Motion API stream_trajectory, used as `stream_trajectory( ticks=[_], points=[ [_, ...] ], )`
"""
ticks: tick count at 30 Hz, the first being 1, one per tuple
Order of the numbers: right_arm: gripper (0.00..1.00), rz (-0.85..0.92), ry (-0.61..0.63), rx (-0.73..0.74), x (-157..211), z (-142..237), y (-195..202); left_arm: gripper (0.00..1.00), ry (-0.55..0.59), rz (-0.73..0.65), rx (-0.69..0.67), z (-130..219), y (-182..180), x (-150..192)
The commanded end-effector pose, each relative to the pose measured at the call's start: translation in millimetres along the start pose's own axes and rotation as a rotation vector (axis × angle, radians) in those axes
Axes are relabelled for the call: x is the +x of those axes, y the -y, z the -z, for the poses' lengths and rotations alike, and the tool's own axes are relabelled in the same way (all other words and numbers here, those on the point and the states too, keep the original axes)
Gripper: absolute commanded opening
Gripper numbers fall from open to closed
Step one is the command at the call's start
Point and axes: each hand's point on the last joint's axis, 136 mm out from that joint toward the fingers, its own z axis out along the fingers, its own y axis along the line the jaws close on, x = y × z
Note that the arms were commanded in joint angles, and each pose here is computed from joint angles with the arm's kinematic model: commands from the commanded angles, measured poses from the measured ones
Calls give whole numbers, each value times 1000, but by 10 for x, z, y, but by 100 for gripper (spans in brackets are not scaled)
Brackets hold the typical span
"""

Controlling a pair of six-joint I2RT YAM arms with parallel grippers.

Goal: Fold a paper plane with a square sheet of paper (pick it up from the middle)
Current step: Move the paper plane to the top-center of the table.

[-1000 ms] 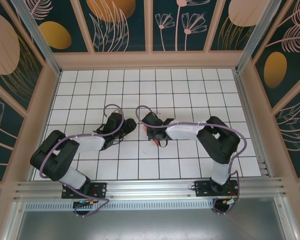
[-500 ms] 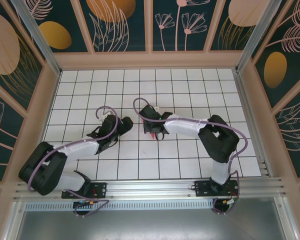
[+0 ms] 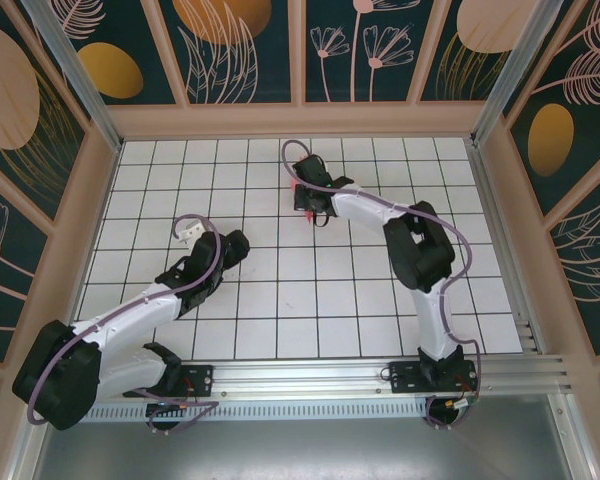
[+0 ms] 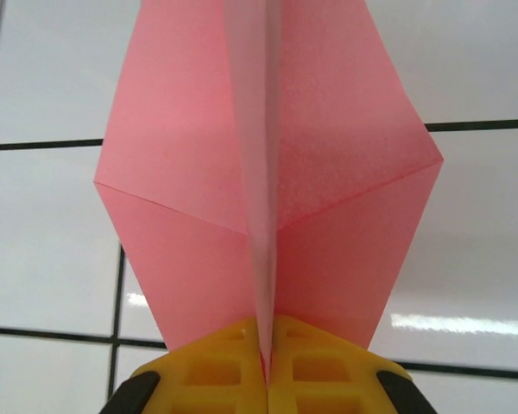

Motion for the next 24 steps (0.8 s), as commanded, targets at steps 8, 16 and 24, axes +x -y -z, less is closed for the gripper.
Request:
stream_trajectory(
  ticks=[8,16,24],
  points=[
    [9,66,-67,53,155,-404,74,98,-24,-48,-63,-49,-165,86],
    [16,52,-110,46,180,-400,35,99,-10,-61,-49,-37,-93,21],
    [49,20,63,-8,-587,494,-151,99,110,-110,-84,98,71,-404]
  ],
)
